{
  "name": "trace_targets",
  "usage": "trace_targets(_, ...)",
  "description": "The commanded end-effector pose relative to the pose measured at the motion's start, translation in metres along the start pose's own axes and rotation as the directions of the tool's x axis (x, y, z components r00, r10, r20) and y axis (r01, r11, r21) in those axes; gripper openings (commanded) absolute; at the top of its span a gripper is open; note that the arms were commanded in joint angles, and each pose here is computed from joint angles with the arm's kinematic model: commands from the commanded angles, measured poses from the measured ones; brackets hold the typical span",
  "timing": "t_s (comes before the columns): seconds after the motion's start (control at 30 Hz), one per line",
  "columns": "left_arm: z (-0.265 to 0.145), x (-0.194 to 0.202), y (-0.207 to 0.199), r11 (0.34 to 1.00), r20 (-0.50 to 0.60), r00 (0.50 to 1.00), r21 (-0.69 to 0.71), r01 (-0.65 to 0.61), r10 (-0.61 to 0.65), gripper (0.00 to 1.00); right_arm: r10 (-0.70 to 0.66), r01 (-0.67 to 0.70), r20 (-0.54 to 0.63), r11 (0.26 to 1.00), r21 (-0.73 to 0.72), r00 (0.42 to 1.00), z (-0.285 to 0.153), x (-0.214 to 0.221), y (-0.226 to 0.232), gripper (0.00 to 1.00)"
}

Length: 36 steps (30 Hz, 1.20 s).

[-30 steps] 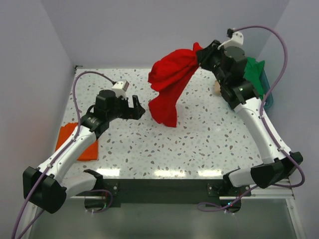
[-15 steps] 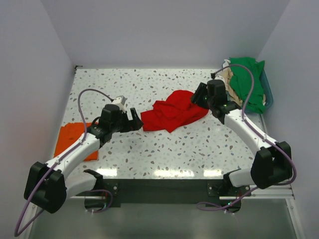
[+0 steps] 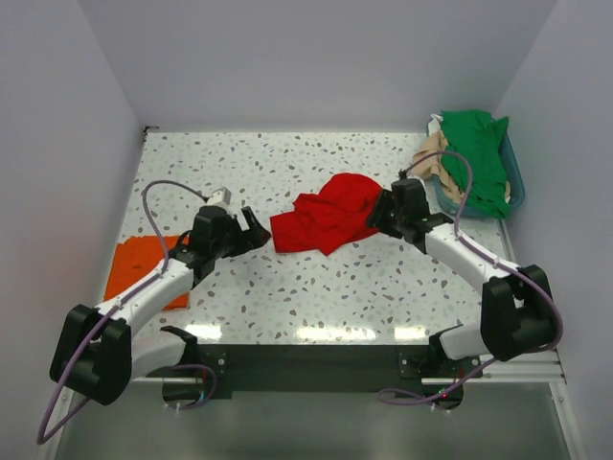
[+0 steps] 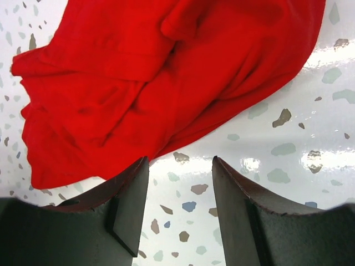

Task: Fold and stack the t-shirts
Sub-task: Flatten the tshirt out

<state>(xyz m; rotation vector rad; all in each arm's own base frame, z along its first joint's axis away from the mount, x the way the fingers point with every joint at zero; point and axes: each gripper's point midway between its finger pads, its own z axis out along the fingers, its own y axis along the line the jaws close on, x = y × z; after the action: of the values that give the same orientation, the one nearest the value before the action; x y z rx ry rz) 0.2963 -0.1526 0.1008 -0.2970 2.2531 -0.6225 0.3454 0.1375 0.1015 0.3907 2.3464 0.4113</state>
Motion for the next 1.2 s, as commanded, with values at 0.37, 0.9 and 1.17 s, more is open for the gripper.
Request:
trace_targets(0.37, 0.067, 0.023, -0.011, 0.993, -0.054, 0.993, 0.046, 0.108, -0.106, 0.89, -0.129, 0.129, 0.012, 0.992, -0.006, 0.992, 0.022, 0.012, 0.047, 0.58)
trace_targets(0.9, 0.11, 0.037, -0.011, 0.994, -0.086, 0.995, -0.099, 0.049, -0.057, 0.46, -0.402, 0.396, 0.033, 0.911, 0.117, 0.915, 0.065, 0.014, 0.119, 0.59)
trace_targets(1.17, 0.111, 0.034, -0.014, 0.993, -0.092, 0.994, -0.109, 0.054, -0.064, 0.07, -0.502, 0.5, -0.053, 0.835, 0.23, 0.863, 0.088, 0.032, 0.101, 0.59)
